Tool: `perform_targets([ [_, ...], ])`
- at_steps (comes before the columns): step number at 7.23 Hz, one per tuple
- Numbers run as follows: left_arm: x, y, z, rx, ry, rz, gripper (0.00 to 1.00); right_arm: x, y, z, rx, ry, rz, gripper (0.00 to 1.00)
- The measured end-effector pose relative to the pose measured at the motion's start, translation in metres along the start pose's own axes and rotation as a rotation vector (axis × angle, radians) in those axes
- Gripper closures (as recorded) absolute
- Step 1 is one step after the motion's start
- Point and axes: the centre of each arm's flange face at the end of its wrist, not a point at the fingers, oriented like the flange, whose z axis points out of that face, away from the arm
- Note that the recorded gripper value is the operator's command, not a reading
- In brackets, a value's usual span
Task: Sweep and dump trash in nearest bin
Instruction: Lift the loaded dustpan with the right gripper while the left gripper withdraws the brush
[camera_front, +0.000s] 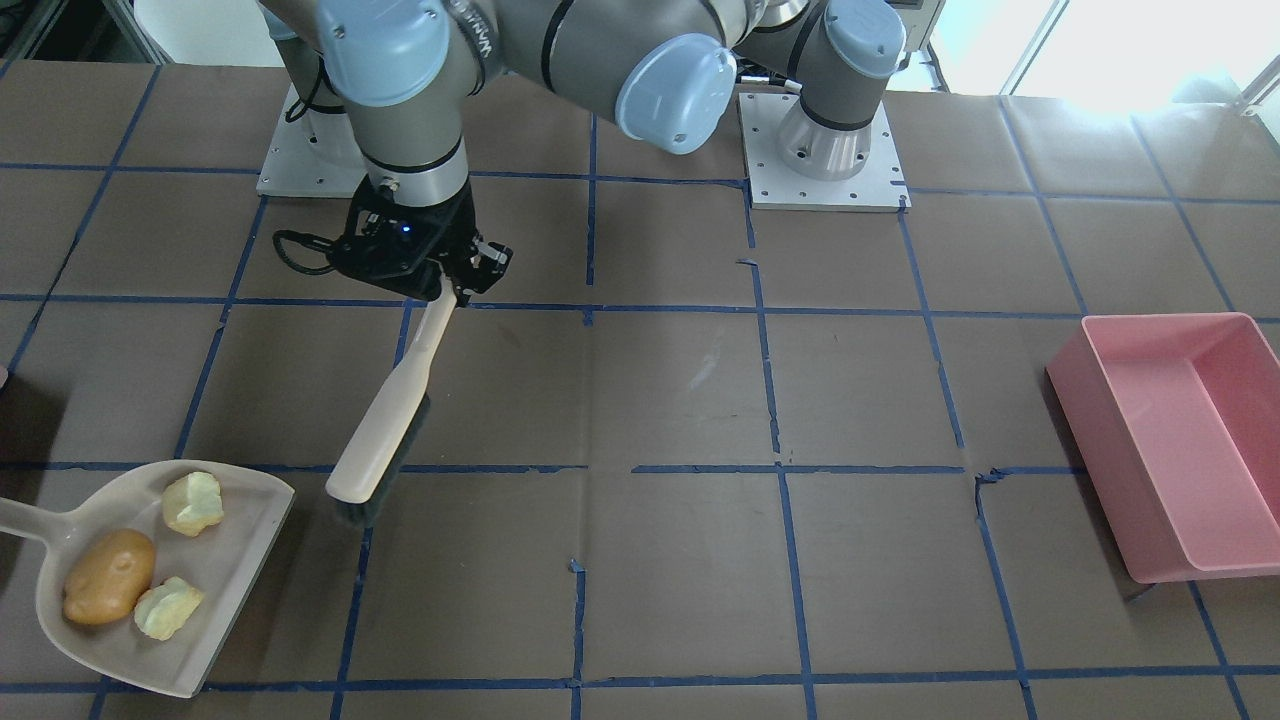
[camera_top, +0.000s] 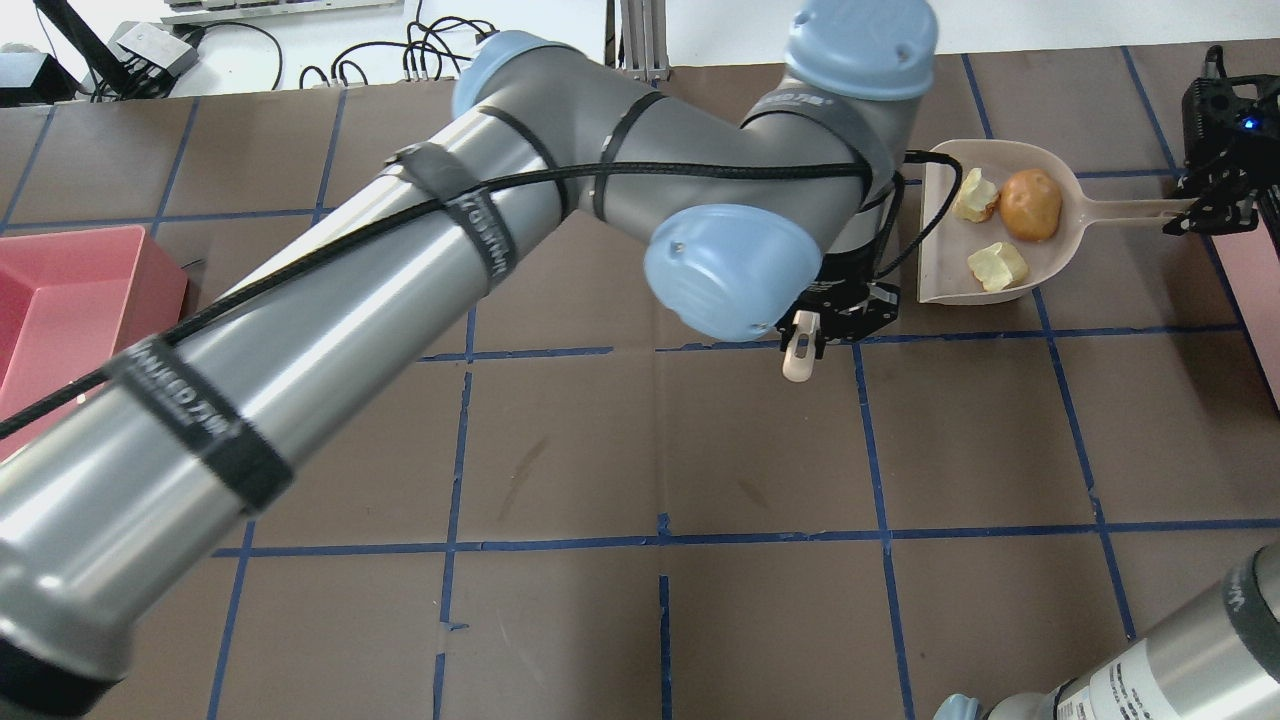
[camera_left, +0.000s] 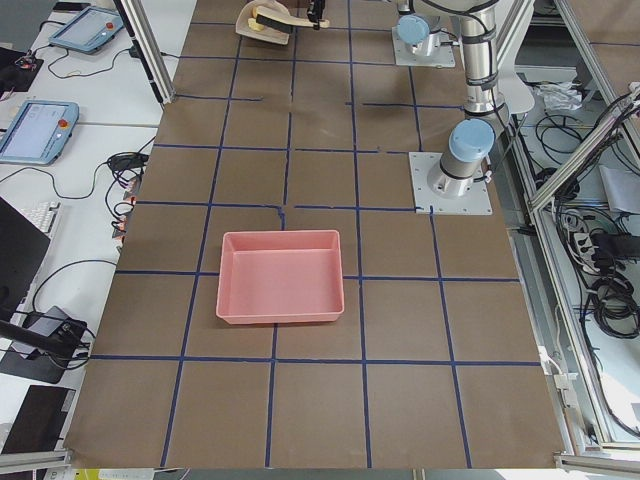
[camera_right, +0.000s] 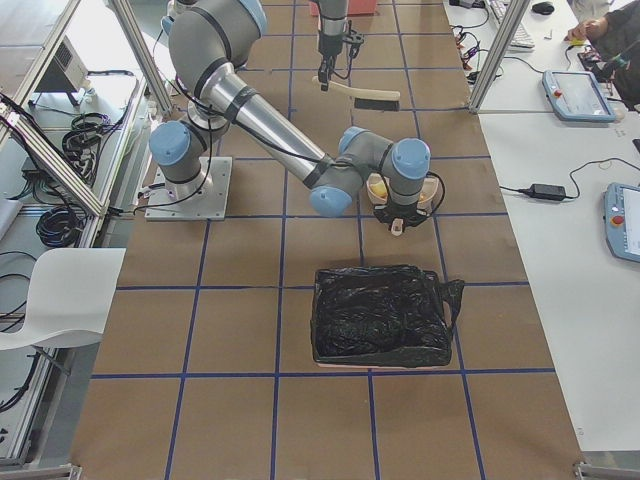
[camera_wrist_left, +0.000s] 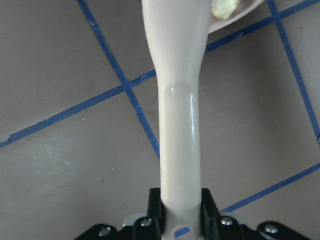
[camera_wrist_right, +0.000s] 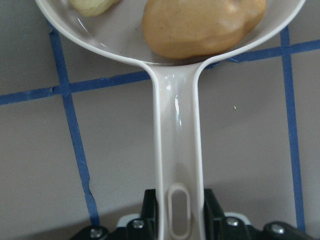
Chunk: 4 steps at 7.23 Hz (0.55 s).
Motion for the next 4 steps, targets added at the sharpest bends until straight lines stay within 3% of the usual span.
perform_targets([
  [2, -0.046, 0.057, 0.037, -0.097, -0.023, -0.070, 1.00, -0.003, 0.040, -0.023, -0.002, 0.040, 0.063, 1.00],
  [4, -0.066, 0.098, 0.087, -0.170, -0.050, -0.145, 1.00, -0.009, 0.076, -0.078, -0.002, 0.113, 0.168, 1.00],
])
